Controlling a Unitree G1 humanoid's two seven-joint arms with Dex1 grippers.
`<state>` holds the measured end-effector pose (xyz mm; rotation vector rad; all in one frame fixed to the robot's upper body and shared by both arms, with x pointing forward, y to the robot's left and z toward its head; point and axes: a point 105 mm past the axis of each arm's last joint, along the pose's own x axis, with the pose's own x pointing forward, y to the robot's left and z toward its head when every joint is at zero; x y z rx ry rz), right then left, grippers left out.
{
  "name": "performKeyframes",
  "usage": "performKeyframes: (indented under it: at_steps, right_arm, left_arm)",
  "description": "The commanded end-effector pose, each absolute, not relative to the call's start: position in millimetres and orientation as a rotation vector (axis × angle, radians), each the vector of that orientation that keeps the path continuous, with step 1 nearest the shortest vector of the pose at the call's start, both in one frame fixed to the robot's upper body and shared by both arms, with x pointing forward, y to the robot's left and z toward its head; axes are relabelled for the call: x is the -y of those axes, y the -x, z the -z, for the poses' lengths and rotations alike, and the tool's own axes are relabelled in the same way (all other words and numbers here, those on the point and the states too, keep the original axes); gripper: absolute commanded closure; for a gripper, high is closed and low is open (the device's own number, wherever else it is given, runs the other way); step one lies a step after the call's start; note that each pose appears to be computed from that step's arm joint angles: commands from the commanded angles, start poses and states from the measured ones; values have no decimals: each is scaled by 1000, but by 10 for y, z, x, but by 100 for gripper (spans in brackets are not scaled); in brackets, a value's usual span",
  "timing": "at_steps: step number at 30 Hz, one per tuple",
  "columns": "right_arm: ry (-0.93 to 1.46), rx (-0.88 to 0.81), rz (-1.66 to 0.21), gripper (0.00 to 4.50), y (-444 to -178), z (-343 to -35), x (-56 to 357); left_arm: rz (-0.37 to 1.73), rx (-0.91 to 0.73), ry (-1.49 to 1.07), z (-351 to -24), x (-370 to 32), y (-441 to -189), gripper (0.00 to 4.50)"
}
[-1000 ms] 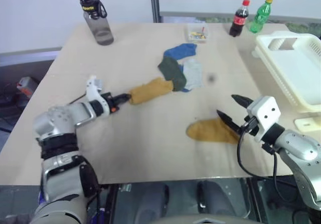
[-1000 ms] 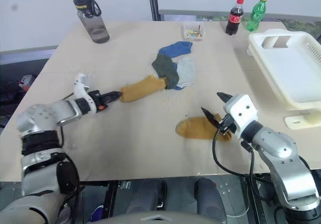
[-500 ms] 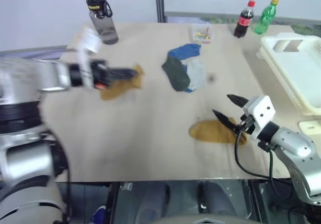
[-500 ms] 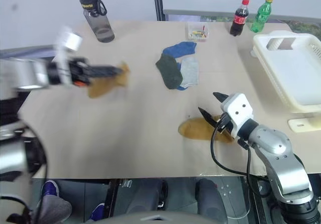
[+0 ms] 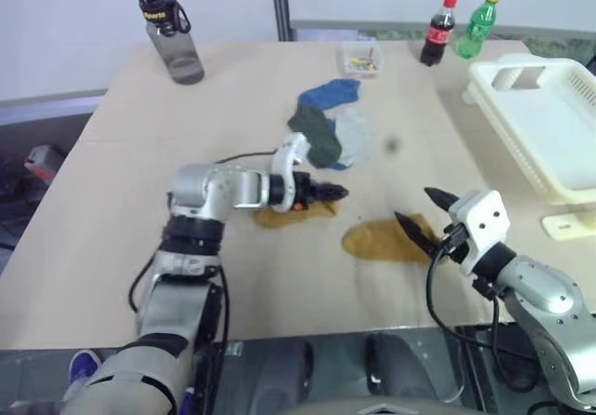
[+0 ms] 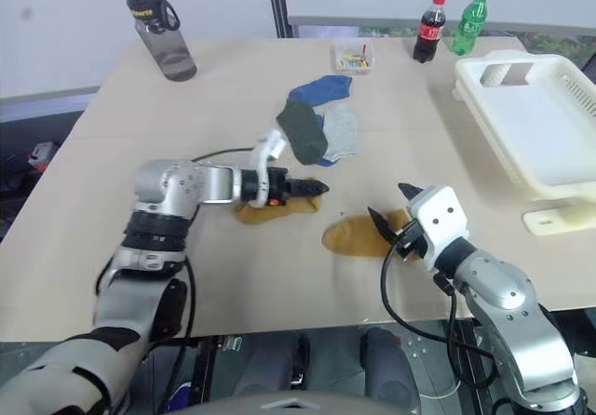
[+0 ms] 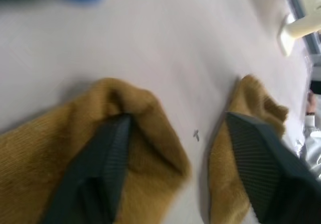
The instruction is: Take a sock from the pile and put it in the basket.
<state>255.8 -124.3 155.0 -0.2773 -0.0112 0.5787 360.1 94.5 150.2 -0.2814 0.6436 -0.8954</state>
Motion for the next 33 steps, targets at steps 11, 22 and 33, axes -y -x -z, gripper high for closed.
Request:
performKeyframes:
  at_steps: [11,22,33]
  right_arm:
    - [313,52,-716,116,-2597,-1649,1031]
    - [390,124,-896,116,-2196,-1759,1029]
    - [454,110,-881,116,-2138,-1729,1181]
  left_arm:
    - [861,-577,108,-1486,-1726,-3281,147]
    - [730,-658,-12,-1110,-1947,-3272,147]
    - [731,-754,32,-845,-1920,-3235,200]
